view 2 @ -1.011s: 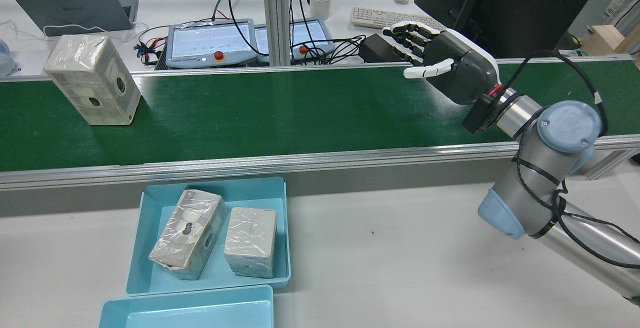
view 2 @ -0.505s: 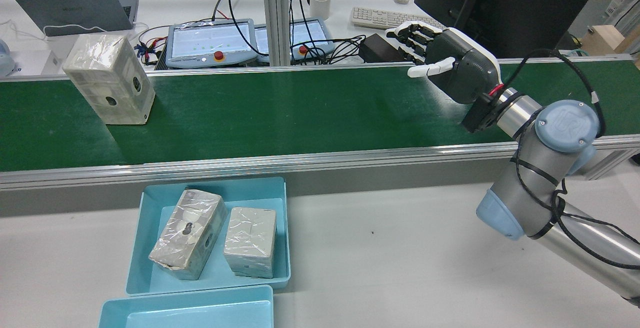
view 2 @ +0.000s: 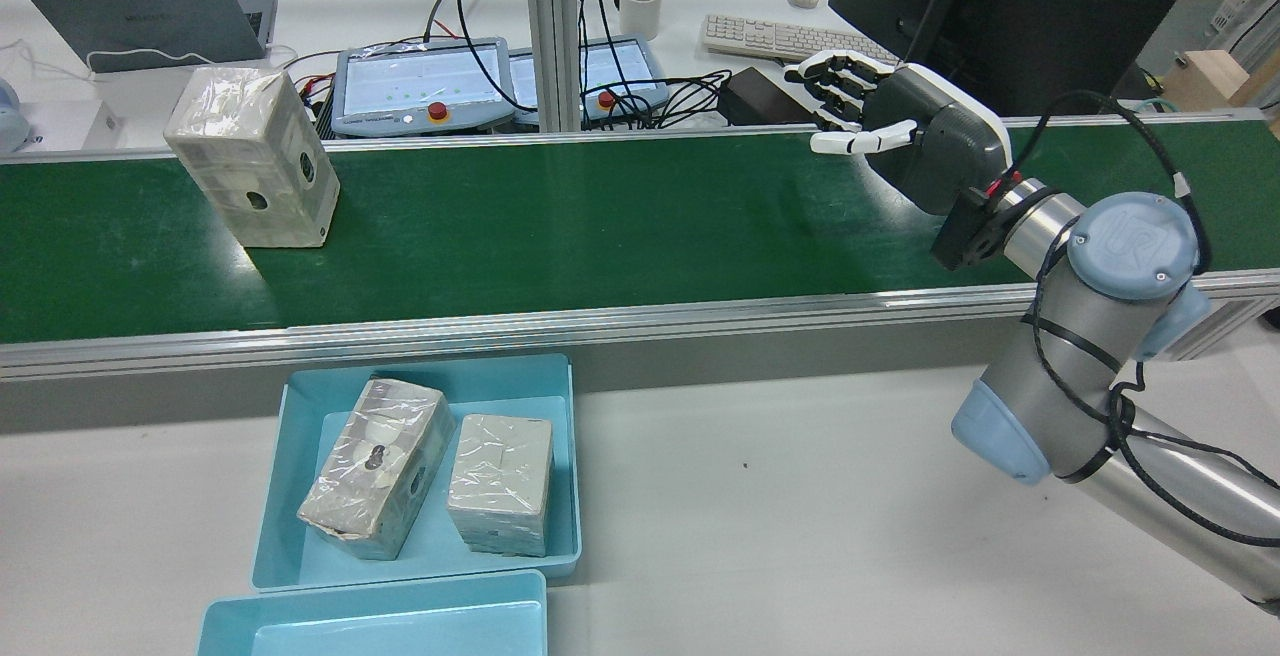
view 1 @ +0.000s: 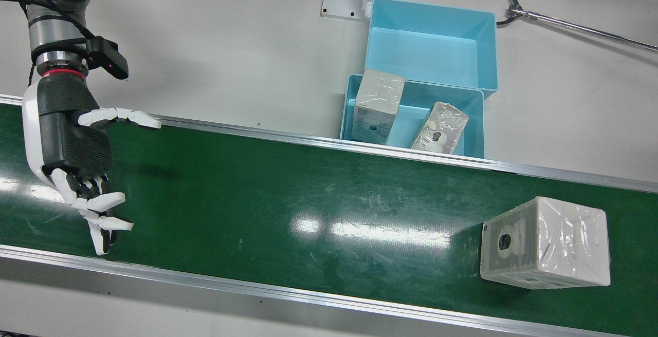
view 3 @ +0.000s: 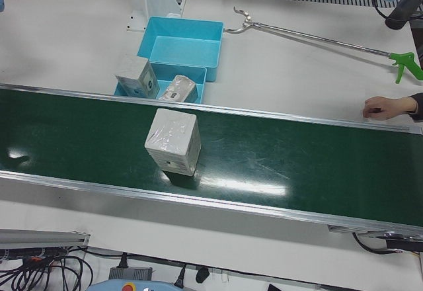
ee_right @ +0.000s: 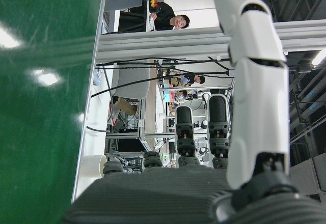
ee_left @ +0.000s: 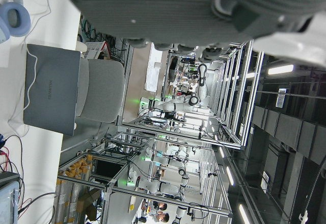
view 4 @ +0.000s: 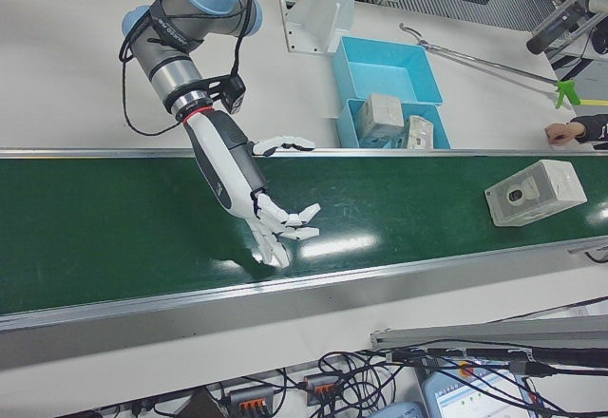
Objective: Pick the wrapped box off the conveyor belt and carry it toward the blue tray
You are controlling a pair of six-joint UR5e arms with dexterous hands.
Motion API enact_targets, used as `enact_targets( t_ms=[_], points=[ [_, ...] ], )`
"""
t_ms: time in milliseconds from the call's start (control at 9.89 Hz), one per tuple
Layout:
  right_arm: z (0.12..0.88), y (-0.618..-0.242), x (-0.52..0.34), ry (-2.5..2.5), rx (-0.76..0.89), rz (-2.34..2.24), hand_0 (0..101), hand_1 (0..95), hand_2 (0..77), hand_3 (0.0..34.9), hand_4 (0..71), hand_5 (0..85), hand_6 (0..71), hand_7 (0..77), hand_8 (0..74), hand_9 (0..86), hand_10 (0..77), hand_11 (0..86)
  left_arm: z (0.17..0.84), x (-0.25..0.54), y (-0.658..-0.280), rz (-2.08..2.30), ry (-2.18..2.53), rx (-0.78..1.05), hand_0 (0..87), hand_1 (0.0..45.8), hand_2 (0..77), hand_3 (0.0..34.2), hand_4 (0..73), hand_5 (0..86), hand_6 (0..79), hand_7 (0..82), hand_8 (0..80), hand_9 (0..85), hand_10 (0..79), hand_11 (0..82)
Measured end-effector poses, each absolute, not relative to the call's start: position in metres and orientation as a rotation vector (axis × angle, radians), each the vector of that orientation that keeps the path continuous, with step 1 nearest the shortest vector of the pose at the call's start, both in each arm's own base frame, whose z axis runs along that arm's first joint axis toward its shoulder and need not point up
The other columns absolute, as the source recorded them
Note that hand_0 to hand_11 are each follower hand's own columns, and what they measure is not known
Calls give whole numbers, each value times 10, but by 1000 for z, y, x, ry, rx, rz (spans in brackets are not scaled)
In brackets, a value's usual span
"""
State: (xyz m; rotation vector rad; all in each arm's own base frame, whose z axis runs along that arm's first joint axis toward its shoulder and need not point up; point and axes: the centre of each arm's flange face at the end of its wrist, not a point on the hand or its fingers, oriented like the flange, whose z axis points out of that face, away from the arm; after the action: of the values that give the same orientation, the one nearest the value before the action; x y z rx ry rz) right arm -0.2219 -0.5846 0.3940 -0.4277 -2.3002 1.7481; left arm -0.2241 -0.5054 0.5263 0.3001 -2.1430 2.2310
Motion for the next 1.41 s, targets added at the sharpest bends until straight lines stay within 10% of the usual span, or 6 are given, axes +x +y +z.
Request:
enact_targets(
  t_ms=[404, 809, 910, 1112, 1314, 1415],
  points=[
    [389, -590, -243, -2369, -479, 1671, 472, 131, 169, 149, 109, 349, 38, 218, 0, 60, 0, 16, 526, -224, -505, 2231, -2143, 300, 0, 0, 5, 0, 0, 11, 0, 5, 0, 0, 5, 0],
    [387, -591, -238, -2386, -483, 1667, 519, 180, 191, 256, 82, 355, 16, 240, 0, 60, 0, 16, 526, -224, -505, 2231, -2143, 300, 0, 0, 5, 0, 0, 11, 0, 5, 0, 0, 0, 0],
    [386, -592, -237, -2390, -483, 1667, 559, 360, 338, 296, 115, 453, 71, 338, 54, 109, 0, 16, 526, -224, -505, 2231, -2143, 300, 0, 0, 5, 0, 0, 11, 0, 5, 0, 0, 0, 0],
    [385, -592, -235, -2391, -480, 1665, 551, 278, 513, 246, 153, 420, 76, 284, 11, 82, 16, 16, 526, -224, -505, 2231, -2143, 300, 0, 0, 5, 0, 0, 11, 0, 0, 0, 0, 0, 0],
    [387, -592, -232, -2390, -478, 1668, 538, 229, 442, 213, 142, 387, 71, 278, 11, 82, 0, 16, 526, -224, -505, 2231, -2143, 300, 0, 0, 5, 0, 0, 11, 5, 5, 0, 0, 5, 0],
    [389, -592, -231, -2389, -477, 1672, 504, 175, 207, 210, 120, 371, 49, 256, 0, 60, 0, 16, 526, -224, -505, 2231, -2143, 300, 0, 0, 5, 0, 0, 11, 5, 5, 0, 0, 5, 0]
  ],
)
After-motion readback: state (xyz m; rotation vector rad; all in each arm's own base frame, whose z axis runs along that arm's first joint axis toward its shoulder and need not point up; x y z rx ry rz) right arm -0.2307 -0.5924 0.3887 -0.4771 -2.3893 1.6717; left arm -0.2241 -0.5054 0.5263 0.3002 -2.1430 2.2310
